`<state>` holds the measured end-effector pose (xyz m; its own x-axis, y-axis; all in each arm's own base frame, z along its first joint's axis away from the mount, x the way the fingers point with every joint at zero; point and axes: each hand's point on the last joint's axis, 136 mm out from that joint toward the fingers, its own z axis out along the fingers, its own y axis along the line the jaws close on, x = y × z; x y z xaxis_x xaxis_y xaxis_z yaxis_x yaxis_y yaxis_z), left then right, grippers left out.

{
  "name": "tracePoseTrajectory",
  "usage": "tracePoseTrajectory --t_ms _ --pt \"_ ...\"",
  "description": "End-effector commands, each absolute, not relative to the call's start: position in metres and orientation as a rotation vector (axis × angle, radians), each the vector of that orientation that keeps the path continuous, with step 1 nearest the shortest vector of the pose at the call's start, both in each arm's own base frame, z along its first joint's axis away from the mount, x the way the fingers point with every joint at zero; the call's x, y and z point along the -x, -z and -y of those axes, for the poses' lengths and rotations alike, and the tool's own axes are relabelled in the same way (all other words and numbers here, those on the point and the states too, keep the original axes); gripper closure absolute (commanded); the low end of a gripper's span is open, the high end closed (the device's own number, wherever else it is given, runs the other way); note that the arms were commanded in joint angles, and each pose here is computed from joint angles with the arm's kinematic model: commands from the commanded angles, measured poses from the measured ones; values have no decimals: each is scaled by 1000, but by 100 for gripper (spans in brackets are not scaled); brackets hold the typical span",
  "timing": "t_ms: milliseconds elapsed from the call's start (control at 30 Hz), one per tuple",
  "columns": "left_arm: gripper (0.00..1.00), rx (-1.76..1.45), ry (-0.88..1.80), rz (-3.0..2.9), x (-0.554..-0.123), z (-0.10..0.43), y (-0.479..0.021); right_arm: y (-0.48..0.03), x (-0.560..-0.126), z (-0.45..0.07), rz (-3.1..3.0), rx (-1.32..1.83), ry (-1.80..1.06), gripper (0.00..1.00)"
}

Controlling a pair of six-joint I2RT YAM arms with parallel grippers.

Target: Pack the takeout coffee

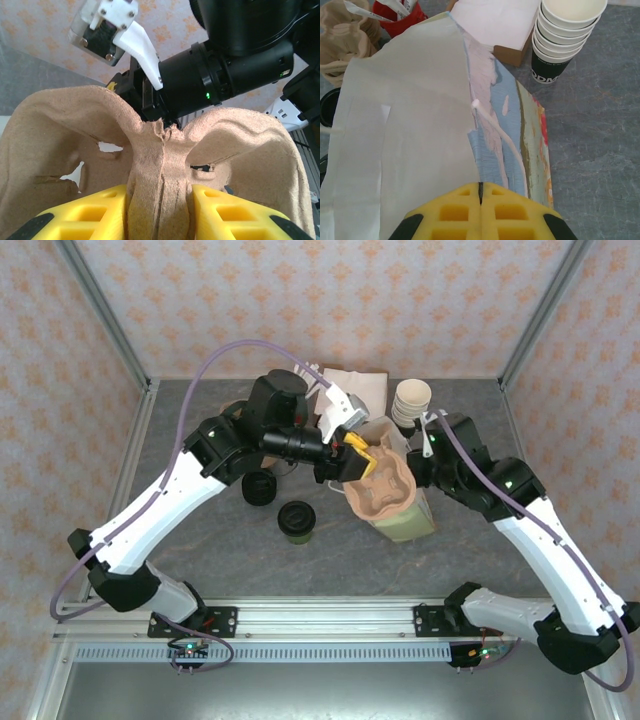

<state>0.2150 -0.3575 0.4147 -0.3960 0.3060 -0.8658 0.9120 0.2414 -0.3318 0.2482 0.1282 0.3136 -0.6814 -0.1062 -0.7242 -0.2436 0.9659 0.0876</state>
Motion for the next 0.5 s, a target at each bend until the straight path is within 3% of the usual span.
tracePoseTrajectory --t_ms 0,467 --pt "65 -1142 1220 -1786 -212 367 -425 -320 -247 -128 -2278 264 -232 100" --pt "65 -1139 1310 -1814 -231 384 -404 -331 -240 -131 -2242 267 -295 100"
